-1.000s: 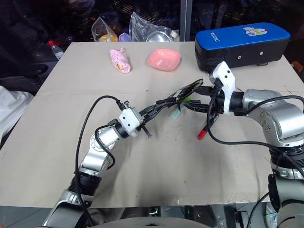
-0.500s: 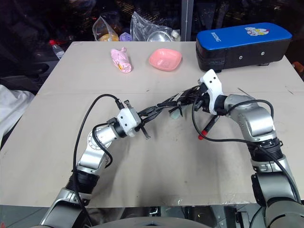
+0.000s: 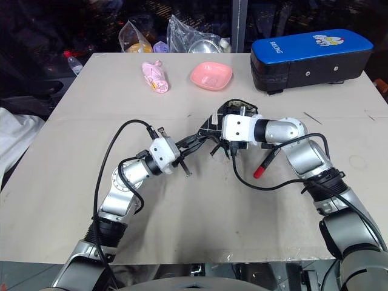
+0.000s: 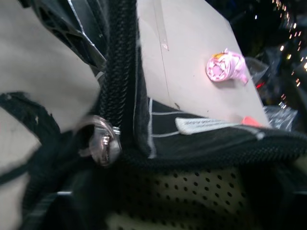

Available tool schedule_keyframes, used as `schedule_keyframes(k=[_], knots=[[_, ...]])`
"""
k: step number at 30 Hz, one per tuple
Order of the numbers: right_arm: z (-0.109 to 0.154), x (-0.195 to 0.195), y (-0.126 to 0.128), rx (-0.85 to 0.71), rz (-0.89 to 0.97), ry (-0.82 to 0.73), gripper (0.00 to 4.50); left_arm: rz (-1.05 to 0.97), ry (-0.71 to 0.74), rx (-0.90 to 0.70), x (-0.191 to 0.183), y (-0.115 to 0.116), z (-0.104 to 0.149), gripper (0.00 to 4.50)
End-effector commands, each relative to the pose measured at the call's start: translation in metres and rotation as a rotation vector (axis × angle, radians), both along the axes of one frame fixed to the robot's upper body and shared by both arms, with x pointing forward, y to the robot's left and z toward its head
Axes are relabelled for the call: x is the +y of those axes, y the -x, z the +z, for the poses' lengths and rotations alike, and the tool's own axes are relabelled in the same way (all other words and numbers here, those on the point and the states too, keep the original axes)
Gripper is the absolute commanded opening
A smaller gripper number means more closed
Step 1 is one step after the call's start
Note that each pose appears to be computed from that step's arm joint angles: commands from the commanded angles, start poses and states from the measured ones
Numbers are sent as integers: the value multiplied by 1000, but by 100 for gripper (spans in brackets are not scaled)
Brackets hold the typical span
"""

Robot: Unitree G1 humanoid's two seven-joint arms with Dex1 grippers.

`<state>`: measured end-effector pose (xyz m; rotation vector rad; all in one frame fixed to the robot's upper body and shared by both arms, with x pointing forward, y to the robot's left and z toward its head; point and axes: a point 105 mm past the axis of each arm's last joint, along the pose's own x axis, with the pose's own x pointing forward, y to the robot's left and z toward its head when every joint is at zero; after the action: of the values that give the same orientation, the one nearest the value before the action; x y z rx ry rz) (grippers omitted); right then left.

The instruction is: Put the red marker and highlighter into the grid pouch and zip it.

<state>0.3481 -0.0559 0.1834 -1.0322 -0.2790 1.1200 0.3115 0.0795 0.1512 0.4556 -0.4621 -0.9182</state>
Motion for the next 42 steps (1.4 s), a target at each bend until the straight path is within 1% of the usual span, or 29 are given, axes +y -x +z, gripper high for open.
schedule_keyframes(k=[1,2,4,6,8,11,13,15,18,20,22,25,29,31,35,38,39,40,42], knots=[[11,0,4,-72,38,26,446,17,16,-27,1,-1,6,0],[11,-2,3,-71,32,27,446,19,15,-27,2,-2,6,0],[19,-8,1,-78,-7,-28,446,27,10,-32,4,-3,6,0],[30,-20,1,-41,-58,-99,446,44,7,-42,8,-5,9,0],[38,-34,5,28,-98,-188,446,64,7,-54,14,-8,12,0],[43,-59,19,190,-156,-332,446,77,1,-65,20,-11,17,0],[43,-67,24,253,-189,-374,446,79,-1,-68,22,-12,18,0],[29,-89,25,329,-315,-401,446,83,-6,-77,24,-14,21,0],[5,-109,26,415,-515,-451,446,89,-9,-89,27,-15,25,0],[-17,-118,28,480,-731,-554,446,95,-8,-96,28,-16,27,0],[-29,-115,35,520,-851,-647,446,96,-7,-98,28,-15,28,0],[-35,-111,42,462,-969,-726,446,90,-2,-96,26,-12,28,0],[-56,-109,48,491,-1116,-796,446,78,3,-90,24,-11,27,0],[-69,-109,50,540,-1186,-823,446,75,-2,-90,24,-11,27,0],[-90,-94,57,680,-1219,-853,446,76,-7,-93,26,-12,29,0],[-106,-92,65,766,-1273,-834,446,77,-10,-96,26,-12,29,0],[-107,-92,66,762,-1278,-816,395,77,-10,-97,26,-12,29,0],[-107,-93,67,756,-1276,-801,363,78,-10,-97,26,-11,29,0],[-103,-99,66,717,-1282,-777,272,81,-9,-97,26,-11,30,0]])
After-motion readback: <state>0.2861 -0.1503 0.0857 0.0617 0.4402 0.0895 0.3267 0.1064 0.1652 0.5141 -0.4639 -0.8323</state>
